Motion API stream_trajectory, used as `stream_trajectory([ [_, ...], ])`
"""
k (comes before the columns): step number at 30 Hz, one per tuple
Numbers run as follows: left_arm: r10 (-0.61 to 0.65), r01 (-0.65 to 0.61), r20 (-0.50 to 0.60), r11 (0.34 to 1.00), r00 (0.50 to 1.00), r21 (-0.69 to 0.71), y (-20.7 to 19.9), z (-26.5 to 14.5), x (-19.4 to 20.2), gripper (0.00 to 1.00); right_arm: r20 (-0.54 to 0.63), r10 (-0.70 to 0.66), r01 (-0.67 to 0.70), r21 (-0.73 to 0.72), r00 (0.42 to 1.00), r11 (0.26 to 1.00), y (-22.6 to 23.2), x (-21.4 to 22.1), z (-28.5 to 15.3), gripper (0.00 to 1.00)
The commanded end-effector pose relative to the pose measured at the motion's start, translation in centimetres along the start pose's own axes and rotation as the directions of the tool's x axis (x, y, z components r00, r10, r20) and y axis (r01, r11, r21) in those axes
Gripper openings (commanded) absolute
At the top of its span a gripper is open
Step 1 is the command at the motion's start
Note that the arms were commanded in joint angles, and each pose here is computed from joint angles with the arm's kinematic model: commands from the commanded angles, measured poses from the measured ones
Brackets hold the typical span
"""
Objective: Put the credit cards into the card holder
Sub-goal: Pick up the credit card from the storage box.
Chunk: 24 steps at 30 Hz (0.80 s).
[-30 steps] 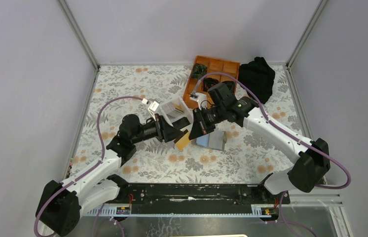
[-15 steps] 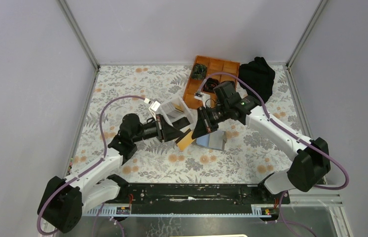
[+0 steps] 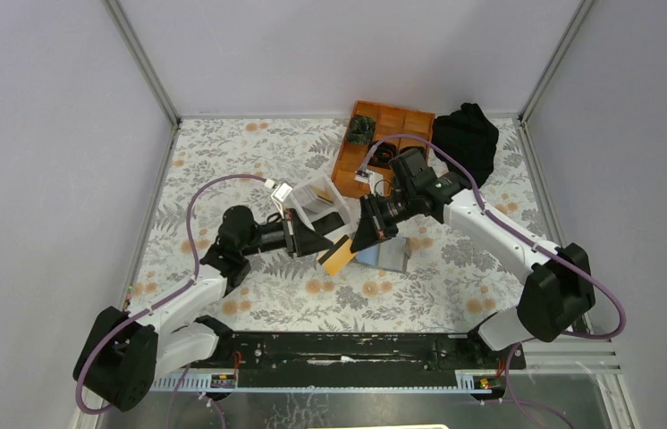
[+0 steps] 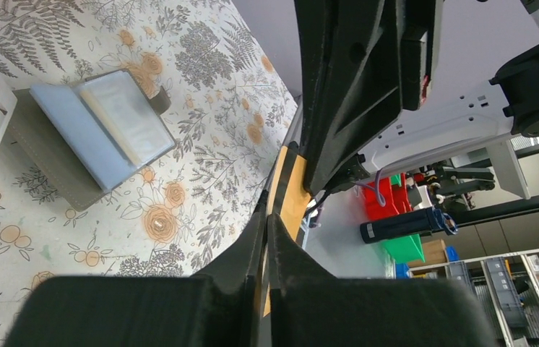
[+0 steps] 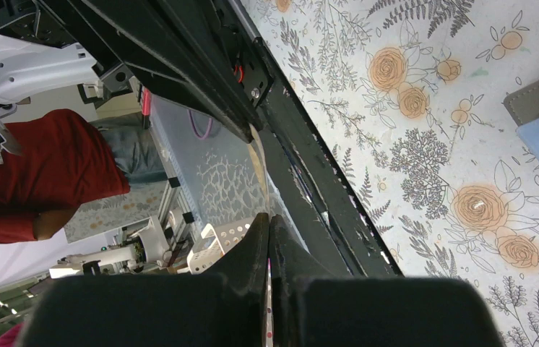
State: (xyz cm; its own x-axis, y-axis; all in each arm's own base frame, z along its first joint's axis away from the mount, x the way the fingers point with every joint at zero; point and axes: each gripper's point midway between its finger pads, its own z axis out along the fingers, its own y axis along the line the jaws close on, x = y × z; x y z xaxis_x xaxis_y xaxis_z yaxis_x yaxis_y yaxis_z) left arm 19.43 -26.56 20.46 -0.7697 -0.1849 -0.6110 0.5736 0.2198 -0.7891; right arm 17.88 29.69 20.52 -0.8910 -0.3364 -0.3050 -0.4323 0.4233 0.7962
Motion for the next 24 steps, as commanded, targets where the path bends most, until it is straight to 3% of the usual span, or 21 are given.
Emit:
stream_trajectory([
  [1,0.012,-0.010,-0.027,0.995,1.000,0.096,-1.8,-0.1,0.5,0.03,0.040,-0.068,0.071,-0.068,0.997,0.995,1.2,-1.7,0.2,0.00],
  [2,0.012,-0.009,-0.029,0.995,1.000,0.098,-1.8,0.0,0.5,0.00,0.040,-0.066,0.068,-0.070,0.997,0.995,1.1,-1.8,0.3,0.00],
  [24,-0.017,0.031,-0.103,0.990,0.995,0.140,-2.1,-0.1,1.6,0.01,0.032,-0.053,0.056,-0.108,0.998,0.993,0.8,-3.8,0.9,0.00],
])
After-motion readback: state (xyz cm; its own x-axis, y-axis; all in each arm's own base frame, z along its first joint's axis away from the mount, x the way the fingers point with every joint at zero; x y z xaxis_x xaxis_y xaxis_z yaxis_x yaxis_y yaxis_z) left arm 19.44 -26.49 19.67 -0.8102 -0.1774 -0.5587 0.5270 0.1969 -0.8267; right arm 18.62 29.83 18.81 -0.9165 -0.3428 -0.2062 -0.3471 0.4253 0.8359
